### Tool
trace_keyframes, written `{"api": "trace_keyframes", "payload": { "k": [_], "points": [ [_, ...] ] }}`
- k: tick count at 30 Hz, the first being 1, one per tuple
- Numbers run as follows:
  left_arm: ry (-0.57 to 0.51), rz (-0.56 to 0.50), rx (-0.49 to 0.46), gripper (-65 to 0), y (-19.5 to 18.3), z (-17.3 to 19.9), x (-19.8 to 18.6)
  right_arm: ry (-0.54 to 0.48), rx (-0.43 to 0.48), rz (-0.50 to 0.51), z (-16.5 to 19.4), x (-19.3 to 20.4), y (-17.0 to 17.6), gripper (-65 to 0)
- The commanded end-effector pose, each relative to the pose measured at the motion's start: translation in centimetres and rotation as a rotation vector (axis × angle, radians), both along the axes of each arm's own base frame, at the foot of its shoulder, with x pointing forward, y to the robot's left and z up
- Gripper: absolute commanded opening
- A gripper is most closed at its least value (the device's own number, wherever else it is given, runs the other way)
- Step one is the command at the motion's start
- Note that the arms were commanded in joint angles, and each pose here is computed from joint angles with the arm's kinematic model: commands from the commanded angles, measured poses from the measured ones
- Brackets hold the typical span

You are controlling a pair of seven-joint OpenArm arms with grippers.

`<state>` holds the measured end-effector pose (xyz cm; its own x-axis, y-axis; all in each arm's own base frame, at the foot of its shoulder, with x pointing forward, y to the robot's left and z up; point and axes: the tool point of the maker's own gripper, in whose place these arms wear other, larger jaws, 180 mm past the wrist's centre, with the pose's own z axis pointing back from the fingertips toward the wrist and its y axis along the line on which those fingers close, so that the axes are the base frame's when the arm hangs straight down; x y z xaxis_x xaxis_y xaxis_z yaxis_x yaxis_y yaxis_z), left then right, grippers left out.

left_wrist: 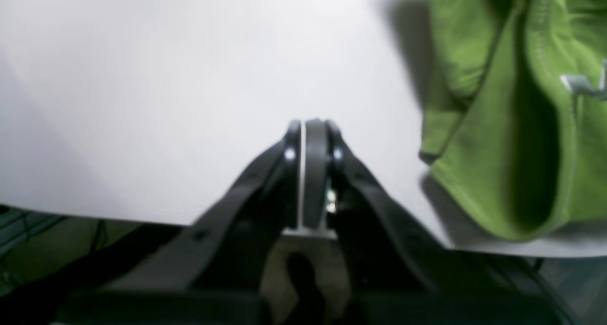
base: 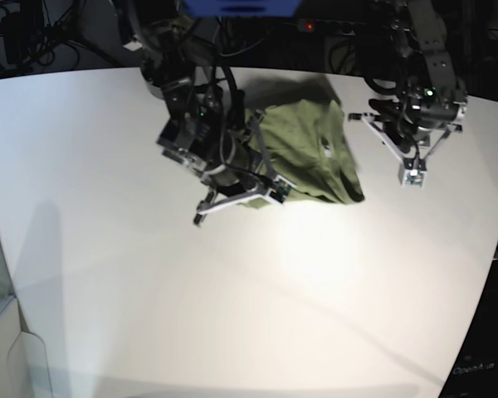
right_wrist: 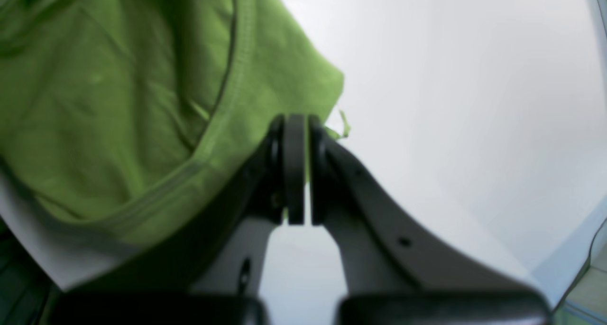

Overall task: Fold the T-shirt properly
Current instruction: 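Grasp the bundle sides with both grippers and flatten it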

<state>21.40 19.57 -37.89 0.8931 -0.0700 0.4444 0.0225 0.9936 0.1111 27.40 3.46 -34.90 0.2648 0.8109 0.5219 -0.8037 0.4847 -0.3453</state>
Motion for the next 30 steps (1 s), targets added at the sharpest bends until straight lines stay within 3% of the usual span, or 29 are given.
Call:
{"api": "trace_keyframes", "payload": {
  "k": [1,13,30],
  "points": [
    [-0.045,-0.009,0.0,-64.1,-0.1,1.0,0.8,-0.028,0.033,0.004,1.0,0.4,0.6,-64.9],
    [-0.039,-0.074,-0.098,-64.1,-4.8,-0.5,4.3,0.015,0.057,0.035,-0.9,-0.1,1.6,-64.9],
    [0.009,-0.069,-0.182,-64.1,-6.3,-6.1,6.7,-0.038,0.056,0.042,0.5,1.9,1.7,-64.9]
  ]
}}
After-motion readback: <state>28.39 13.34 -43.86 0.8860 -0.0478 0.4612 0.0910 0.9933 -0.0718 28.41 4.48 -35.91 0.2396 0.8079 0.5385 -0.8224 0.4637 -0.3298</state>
